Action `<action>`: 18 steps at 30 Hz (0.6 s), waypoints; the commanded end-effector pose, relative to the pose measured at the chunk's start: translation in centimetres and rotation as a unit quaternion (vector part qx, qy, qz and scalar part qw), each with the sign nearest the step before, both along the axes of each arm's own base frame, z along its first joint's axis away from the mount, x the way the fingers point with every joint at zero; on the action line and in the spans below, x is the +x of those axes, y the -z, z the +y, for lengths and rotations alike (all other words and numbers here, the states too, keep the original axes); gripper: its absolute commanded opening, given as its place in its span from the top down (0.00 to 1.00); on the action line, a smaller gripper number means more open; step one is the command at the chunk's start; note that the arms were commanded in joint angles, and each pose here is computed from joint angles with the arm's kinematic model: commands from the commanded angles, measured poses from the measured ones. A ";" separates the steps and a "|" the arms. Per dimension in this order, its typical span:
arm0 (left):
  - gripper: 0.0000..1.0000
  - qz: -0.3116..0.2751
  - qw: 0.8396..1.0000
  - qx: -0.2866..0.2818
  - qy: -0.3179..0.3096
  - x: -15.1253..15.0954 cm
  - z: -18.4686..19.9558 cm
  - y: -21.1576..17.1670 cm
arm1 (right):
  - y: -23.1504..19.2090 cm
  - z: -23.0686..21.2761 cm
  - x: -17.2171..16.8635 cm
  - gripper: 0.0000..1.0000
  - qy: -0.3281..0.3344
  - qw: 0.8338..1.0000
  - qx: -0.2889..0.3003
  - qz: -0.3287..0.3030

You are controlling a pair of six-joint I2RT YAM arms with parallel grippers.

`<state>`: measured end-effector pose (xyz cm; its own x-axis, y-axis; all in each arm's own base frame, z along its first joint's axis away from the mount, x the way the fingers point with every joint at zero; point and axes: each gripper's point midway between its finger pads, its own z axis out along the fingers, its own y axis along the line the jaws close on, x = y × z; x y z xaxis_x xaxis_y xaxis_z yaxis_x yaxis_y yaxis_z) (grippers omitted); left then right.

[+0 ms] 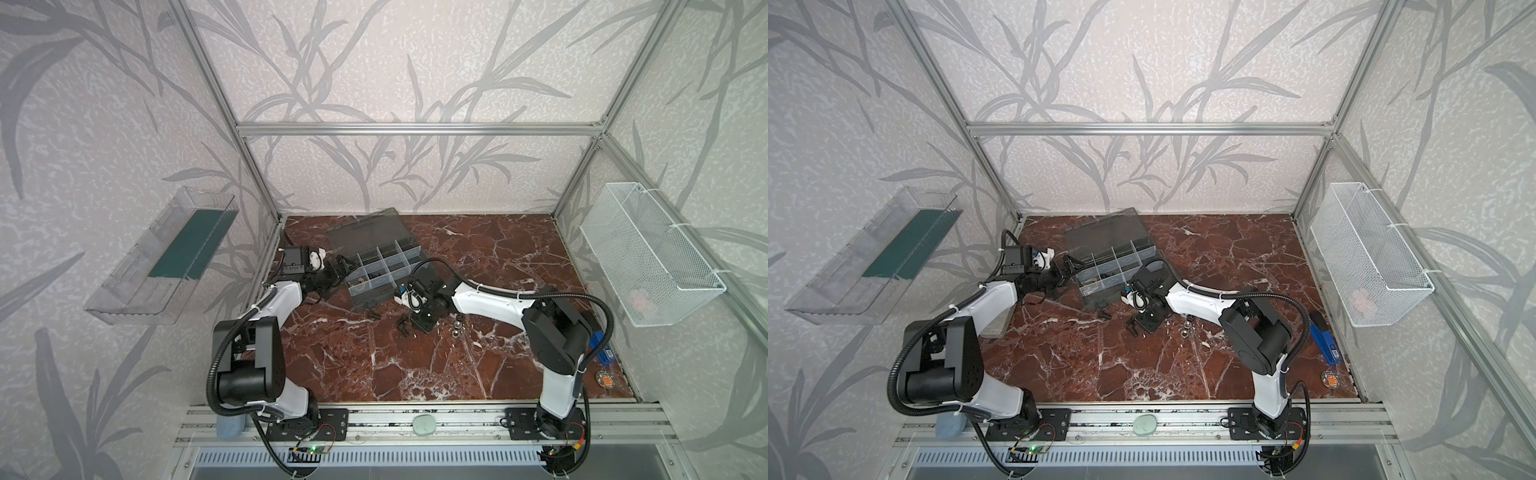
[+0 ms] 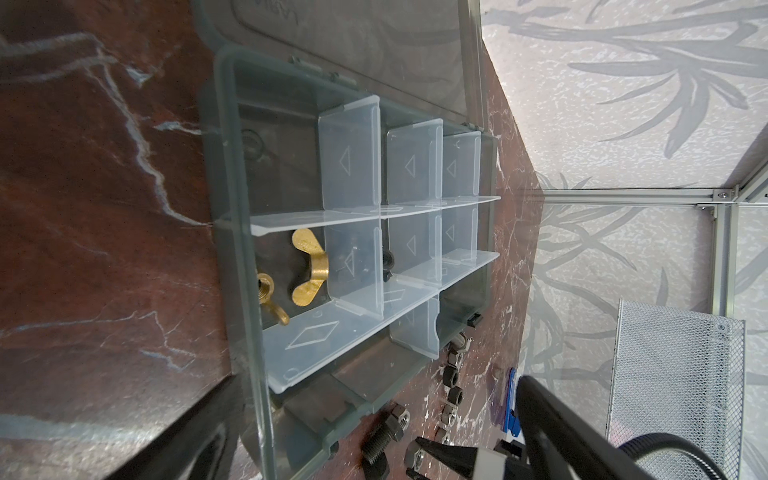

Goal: Sort the screws and nuts into containers
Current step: 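Lift the silver hex nut and carry it over the organizer box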

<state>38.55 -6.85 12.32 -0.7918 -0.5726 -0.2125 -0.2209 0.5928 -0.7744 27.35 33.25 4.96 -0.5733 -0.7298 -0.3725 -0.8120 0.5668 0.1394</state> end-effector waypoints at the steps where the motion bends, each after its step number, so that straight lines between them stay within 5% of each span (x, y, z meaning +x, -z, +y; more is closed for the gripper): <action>1: 0.00 -0.012 1.000 -0.005 0.004 0.3 -0.2 -0.7 | -4.0 0.4 1.9 1.00 -0.003 0.999 0.042 -0.025; 18: 0.01 -0.013 1.000 -0.005 0.005 0.2 -0.3 -0.7 | -11.4 2.6 13.9 1.00 0.058 0.977 0.134 -0.154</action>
